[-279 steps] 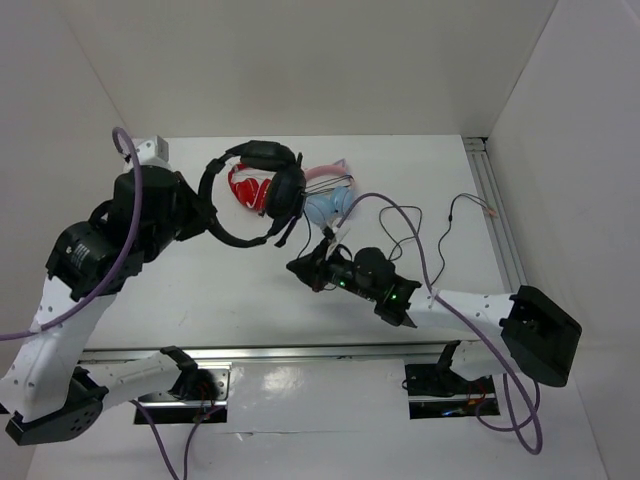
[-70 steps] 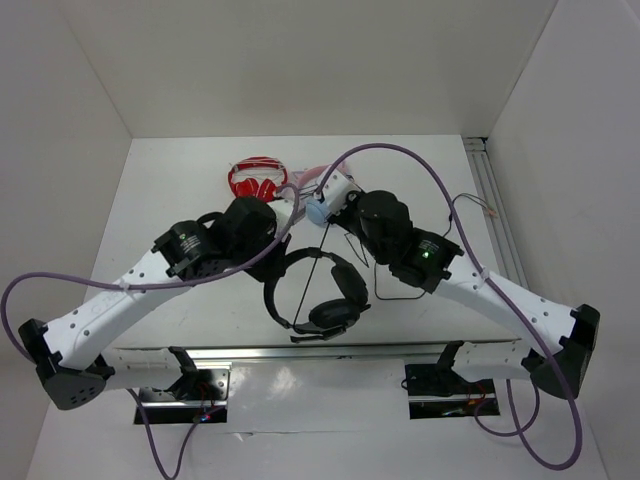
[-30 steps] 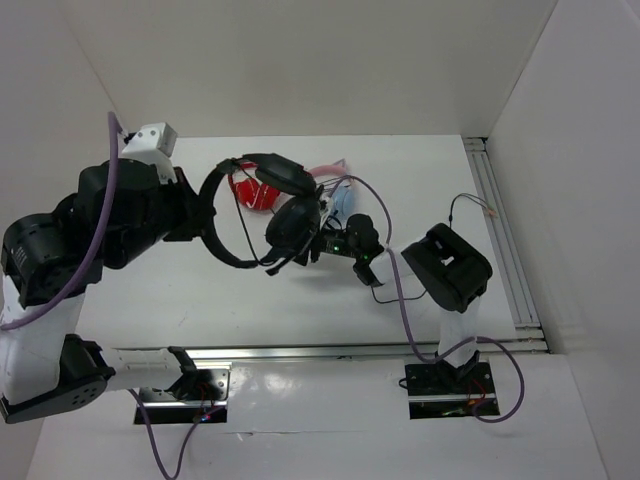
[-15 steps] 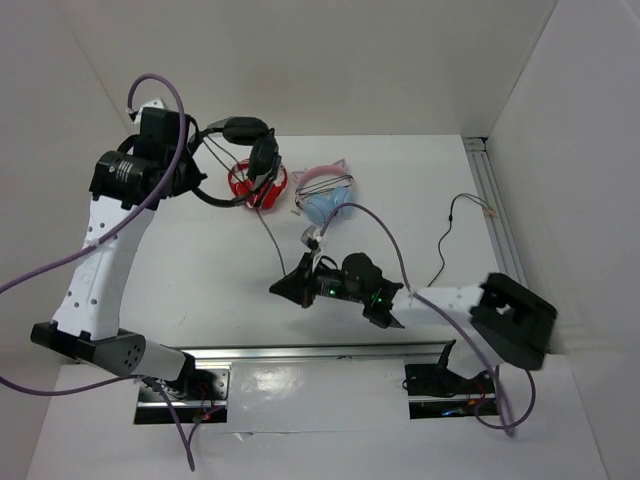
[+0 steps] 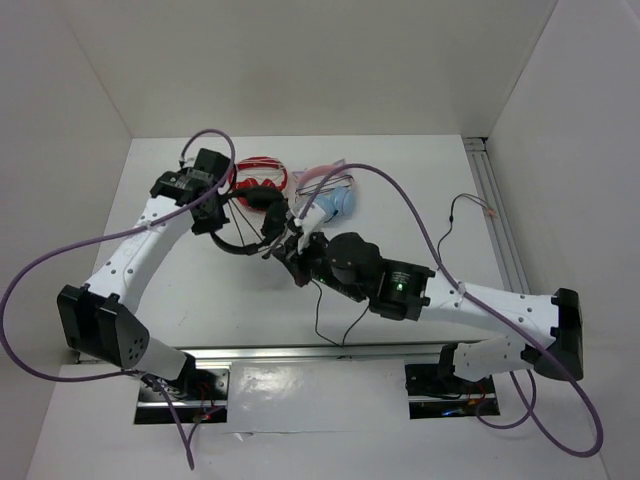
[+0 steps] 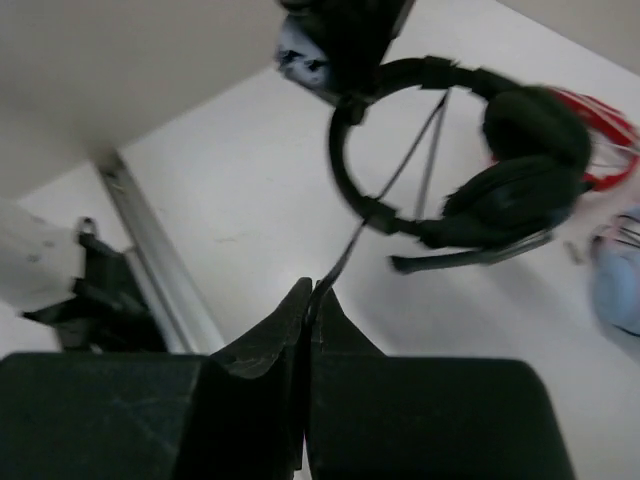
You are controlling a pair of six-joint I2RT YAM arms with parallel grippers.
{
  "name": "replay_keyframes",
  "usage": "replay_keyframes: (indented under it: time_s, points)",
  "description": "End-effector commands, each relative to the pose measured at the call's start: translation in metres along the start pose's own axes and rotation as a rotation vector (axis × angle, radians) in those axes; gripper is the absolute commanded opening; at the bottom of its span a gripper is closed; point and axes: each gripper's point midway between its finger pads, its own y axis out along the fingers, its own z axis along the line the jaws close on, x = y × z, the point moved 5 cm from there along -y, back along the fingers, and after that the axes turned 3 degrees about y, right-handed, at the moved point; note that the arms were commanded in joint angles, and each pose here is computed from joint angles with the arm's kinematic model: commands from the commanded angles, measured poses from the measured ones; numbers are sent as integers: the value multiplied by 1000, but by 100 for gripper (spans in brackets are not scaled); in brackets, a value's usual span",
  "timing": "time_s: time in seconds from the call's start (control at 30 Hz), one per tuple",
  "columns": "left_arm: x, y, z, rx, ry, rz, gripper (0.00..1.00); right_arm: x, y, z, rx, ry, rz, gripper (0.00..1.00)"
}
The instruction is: Wrap the headphones
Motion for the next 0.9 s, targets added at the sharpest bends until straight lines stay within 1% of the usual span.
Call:
replay_keyframes:
  time_s: [0.0, 0.03, 0.07, 0.13, 0.17, 0.3, 0.33, 0.37, 0.43, 0.47, 0.5, 0.6, 0.63, 0.67, 0.7, 0.77, 0.8, 0.87]
  points:
    - [1, -5, -9, -68, 41, -108, 0, 19, -7, -55, -264, -280, 130, 0]
    - [-3, -9, -8, -77, 45, -114, 0, 27, -3, -61, -290, -320, 150, 0]
    - [-6, -9, -5, -74, 59, -111, 0, 28, -8, -78, -356, -388, 201, 0]
    - [-18, -12, -9, -91, 109, -105, 0, 40, -10, -84, -392, -442, 215, 0]
    - [-19, -16, -10, -104, 126, -116, 0, 44, -14, -92, -452, -490, 221, 0]
    - [-33, -31, -21, -181, 229, -109, 0, 60, -19, -105, -567, -591, 164, 0]
    - [-41, -35, -25, -210, 278, -107, 0, 56, -22, -114, -600, -615, 168, 0]
    - [-48, -39, -29, -254, 313, -91, 0, 65, -23, -119, -640, -633, 119, 0]
    - [-59, -52, -34, -330, 390, -99, 0, 63, -26, -138, -700, -641, 102, 0]
    - [-65, -57, -40, -386, 428, -75, 0, 64, -26, -145, -720, -638, 90, 0]
    - [-71, -62, -40, -418, 473, -66, 0, 74, -28, -155, -728, -613, 41, 0]
    - [-89, -76, -41, -457, 546, -30, 0, 81, -27, -168, -694, -588, -3, 0]
    - [-93, -84, -43, -485, 567, -43, 0, 84, -30, -182, -713, -574, -4, 0]
    - [-95, -94, -41, -515, 575, -51, 0, 87, -31, -186, -707, -562, -11, 0]
    - [-98, -97, -40, -524, 588, -51, 0, 85, -27, -193, -699, -565, 1, 2]
    - [-101, -110, -39, -553, 625, -61, 0, 87, -27, -204, -676, -555, -5, 2]
    - [-102, -114, -39, -560, 634, -61, 0, 89, -26, -205, -656, -545, -20, 2]
    - [-104, -123, -39, -587, 652, -59, 0, 90, -19, -203, -559, -524, -48, 2]
